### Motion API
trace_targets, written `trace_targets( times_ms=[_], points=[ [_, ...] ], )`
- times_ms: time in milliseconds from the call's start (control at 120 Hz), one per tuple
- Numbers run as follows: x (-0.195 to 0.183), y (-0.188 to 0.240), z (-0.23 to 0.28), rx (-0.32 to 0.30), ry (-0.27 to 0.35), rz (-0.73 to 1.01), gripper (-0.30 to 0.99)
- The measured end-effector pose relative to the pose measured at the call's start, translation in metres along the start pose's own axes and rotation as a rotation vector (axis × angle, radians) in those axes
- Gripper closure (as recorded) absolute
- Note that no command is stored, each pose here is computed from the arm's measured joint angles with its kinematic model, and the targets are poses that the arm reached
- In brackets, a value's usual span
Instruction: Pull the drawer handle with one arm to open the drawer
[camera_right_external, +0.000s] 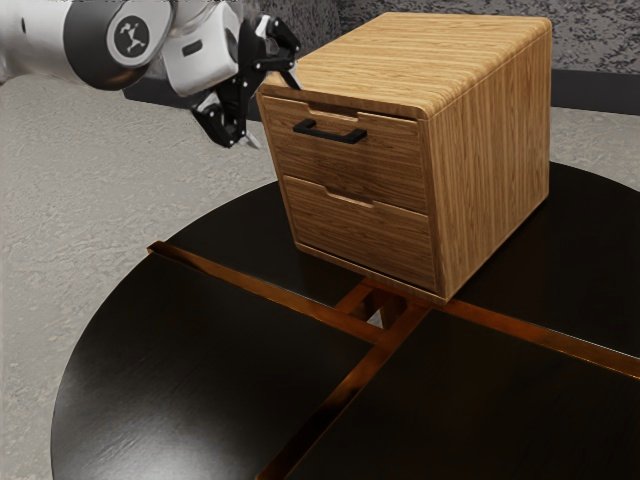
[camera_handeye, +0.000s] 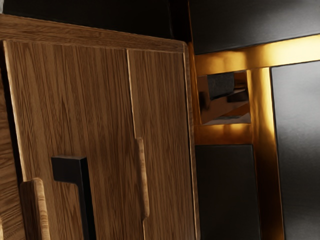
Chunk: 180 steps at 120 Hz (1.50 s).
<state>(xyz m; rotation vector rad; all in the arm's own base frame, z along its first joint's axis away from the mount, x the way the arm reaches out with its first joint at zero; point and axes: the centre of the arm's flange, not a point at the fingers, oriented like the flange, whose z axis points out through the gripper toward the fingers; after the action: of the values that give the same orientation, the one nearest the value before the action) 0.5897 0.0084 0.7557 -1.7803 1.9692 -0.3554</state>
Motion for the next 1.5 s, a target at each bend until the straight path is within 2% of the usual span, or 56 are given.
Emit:
trace_targets(
  times_ms=[92, 275, 458, 592, 942, 1233, 1500],
  points=[
    [0.012, -0.008, 0.007, 0.007, -0.001, 0.031, 0.00],
    [0.000, -0.011, 0.033, -0.015, -0.024, 0.035, 0.00],
    [0.003, -0.013, 0.045, -0.021, -0.024, 0.053, 0.00],
    [-0.008, -0.012, 0.057, -0.026, -0.021, 0.039, 0.00],
    [-0.006, -0.013, 0.087, -0.015, -0.023, 0.057, 0.00],
    [-0.014, -0.016, 0.105, 0.019, -0.044, 0.053, 0.00],
    [-0.019, -0.013, 0.126, 0.016, -0.055, 0.051, 0.00]
  ],
)
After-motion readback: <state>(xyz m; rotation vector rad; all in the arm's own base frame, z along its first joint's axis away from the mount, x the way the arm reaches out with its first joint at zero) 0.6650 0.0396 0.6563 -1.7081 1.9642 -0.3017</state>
